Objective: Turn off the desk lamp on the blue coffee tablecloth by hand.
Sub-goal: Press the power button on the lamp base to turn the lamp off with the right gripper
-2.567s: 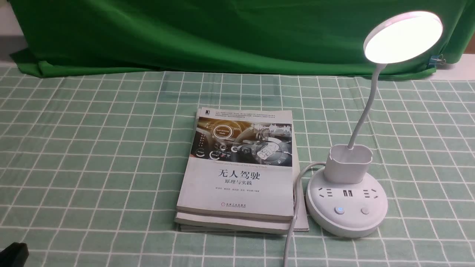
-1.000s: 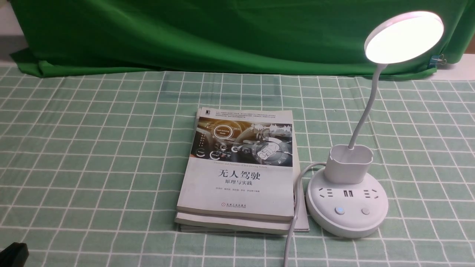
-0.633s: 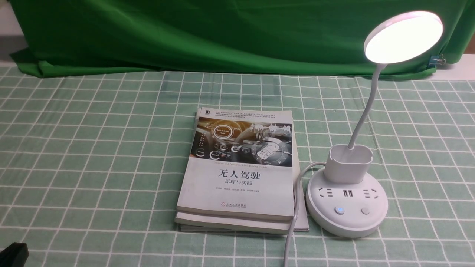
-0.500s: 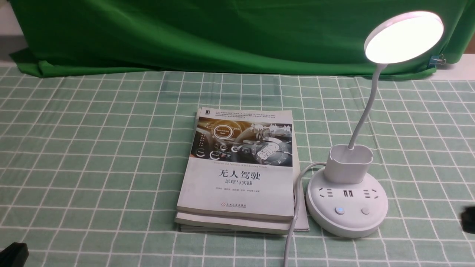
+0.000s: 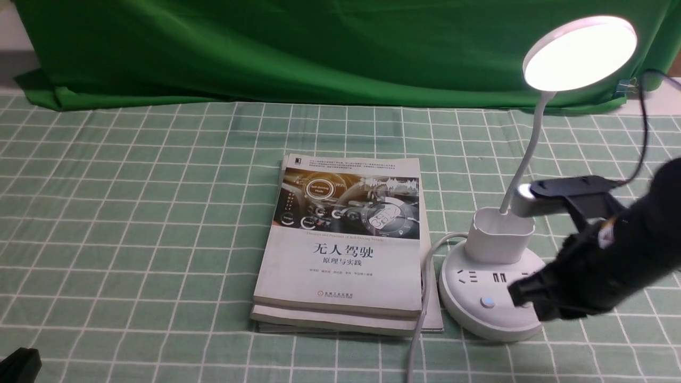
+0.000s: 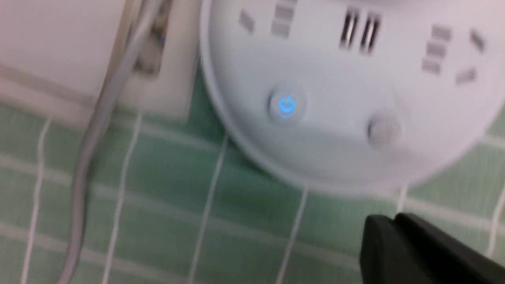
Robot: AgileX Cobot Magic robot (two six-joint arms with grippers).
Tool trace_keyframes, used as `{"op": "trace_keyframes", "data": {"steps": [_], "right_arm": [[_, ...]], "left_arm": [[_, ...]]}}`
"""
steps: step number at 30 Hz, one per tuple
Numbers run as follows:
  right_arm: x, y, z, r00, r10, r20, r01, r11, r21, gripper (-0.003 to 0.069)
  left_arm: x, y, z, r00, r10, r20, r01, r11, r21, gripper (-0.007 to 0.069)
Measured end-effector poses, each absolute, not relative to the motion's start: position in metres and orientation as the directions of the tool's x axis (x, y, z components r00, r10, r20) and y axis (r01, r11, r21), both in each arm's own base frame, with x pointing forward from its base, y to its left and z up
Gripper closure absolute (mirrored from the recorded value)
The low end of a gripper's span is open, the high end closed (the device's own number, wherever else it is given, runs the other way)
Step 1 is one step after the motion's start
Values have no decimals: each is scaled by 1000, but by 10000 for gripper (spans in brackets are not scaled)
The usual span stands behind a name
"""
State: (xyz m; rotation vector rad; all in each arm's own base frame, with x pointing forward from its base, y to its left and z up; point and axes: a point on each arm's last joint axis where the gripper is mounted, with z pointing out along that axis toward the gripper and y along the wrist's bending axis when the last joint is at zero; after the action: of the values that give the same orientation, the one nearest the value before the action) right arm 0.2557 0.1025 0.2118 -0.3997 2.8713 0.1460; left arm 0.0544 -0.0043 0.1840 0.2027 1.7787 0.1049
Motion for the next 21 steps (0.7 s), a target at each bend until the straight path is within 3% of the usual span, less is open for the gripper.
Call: {"op": "trace_keyframes", "data": {"steps": [21], "right_arm": [[285, 107, 176, -946, -212, -246, -233, 970, 64, 619]], "left_arm": [[54, -4, 184, -205, 194, -959, 80, 980, 181, 625]]}}
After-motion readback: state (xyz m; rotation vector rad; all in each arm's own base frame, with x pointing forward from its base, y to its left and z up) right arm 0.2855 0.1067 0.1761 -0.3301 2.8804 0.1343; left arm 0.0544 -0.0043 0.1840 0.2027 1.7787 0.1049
